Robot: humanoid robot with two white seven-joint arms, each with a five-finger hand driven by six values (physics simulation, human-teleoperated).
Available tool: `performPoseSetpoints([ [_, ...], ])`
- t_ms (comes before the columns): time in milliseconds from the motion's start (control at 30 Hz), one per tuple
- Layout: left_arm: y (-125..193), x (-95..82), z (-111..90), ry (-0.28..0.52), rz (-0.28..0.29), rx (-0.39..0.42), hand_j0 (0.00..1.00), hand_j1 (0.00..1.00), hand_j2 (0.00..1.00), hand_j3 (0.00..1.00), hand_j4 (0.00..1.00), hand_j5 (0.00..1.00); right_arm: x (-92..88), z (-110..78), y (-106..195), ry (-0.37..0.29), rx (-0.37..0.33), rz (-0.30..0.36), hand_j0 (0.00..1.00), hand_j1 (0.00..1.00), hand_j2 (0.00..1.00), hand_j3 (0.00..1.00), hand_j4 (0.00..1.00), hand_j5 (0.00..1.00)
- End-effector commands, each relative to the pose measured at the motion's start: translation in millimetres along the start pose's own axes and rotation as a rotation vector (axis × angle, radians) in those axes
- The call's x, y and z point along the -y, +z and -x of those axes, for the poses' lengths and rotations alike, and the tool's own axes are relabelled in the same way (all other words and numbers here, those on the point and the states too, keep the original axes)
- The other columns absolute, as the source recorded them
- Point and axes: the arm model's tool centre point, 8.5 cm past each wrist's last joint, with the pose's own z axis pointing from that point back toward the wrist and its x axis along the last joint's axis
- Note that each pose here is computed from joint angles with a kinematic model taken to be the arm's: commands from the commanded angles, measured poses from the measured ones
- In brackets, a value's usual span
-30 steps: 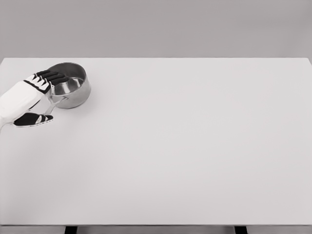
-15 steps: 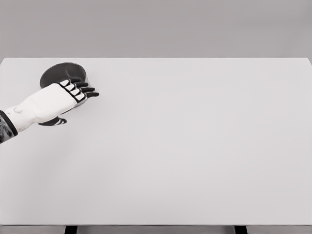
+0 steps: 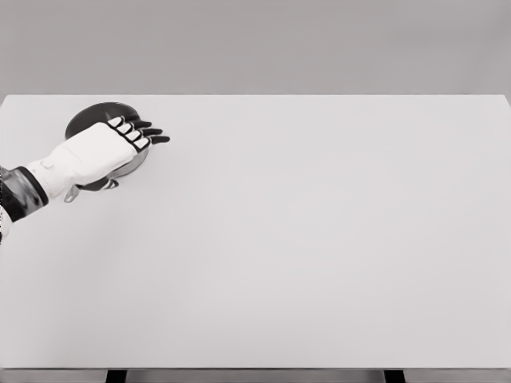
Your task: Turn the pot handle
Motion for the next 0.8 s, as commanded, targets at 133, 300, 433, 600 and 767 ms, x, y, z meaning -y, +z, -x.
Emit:
performPoseSetpoints([
  [133,-4.8,19.3,7.5,0.041,0.044,-0.025,1.00,1.00,1.00,1.00,1.00,1.00,0.0,0.0,0.0,0.000,0.000,0.000,1.00,1.00,1.00,1.00,1.00,1.00],
  [300,-5.6,21.5,8.5,0.018,0.064,-0.044,1.00,1.00,1.00,1.00,1.00,1.00,0.0,0.0,0.0,0.000,0.000,0.000,1.00,1.00,1.00,1.00,1.00,1.00],
  [433,-4.1,22.2,9.7,0.012,0.070,-0.048,1.00,1.00,1.00,1.00,1.00,1.00,0.0,0.0,0.0,0.000,0.000,0.000,1.00,1.00,1.00,1.00,1.00,1.00],
  [600,-1.0,21.8,13.9,0.005,0.076,-0.062,1.00,1.00,1.00,1.00,1.00,1.00,0.0,0.0,0.0,0.000,0.000,0.000,1.00,1.00,1.00,1.00,1.00,1.00],
  [767,-0.1,25.4,16.9,0.008,0.088,-0.070,1.00,1.00,1.00,1.00,1.00,1.00,0.0,0.0,0.0,0.000,0.000,0.000,1.00,1.00,1.00,1.00,1.00,1.00],
])
